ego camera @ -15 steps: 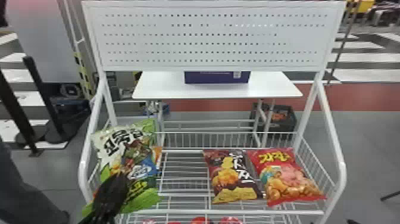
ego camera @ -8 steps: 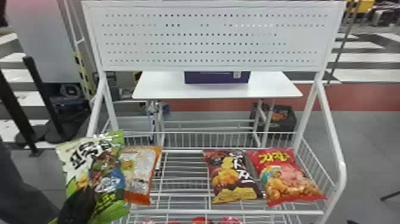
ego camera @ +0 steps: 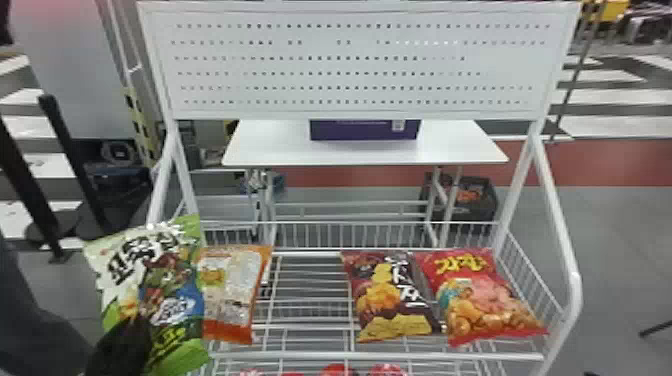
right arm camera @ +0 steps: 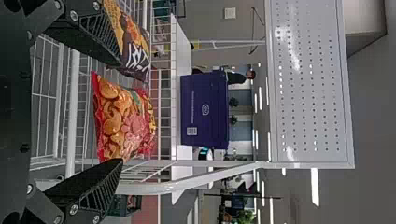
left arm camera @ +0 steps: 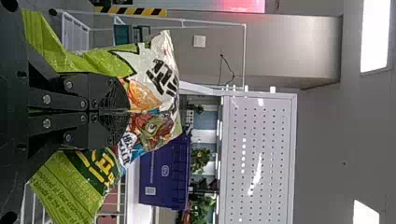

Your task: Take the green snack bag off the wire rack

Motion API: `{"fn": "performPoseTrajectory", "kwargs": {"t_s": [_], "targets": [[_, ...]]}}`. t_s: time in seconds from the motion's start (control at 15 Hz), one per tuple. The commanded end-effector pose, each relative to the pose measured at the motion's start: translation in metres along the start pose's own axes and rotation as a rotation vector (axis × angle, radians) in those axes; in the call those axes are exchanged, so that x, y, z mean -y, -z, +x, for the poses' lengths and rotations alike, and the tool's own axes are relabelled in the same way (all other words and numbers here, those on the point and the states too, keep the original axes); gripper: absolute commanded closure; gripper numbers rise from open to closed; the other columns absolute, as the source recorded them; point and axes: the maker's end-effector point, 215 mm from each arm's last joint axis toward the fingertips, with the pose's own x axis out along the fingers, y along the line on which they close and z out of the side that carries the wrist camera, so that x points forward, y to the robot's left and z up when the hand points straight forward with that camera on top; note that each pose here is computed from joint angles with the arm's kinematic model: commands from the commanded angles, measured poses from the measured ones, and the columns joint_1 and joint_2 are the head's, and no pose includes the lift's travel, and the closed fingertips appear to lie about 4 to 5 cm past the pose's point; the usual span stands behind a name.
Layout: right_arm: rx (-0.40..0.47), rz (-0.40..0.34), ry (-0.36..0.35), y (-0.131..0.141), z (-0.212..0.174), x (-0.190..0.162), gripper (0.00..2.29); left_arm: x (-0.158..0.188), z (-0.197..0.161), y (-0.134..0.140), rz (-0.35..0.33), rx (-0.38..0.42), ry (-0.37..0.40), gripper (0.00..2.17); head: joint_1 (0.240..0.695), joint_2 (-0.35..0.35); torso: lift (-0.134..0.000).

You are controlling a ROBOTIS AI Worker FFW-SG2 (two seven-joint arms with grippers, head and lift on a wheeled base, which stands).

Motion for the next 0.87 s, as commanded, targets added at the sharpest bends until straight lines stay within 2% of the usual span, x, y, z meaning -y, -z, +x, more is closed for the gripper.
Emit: {"fn": "performPoseTrajectory", "kwargs": {"t_s": [0.0,0.8], "targets": [[0.001,0.000,0.000,-0.0005,-0.0001,-0.0001,0.16,0.0017,-0.0002,0.0006,0.001,-0.002,0.005,1.72,0.499,0.000,0.000],[0.006,0.005,-0.011,-0.0021,0.0009,-0.0053,0.16,0.0018,-0.0017,0.0041,0.003,-0.010,0.003,1.72,0.499,0.000,0.000]]}}
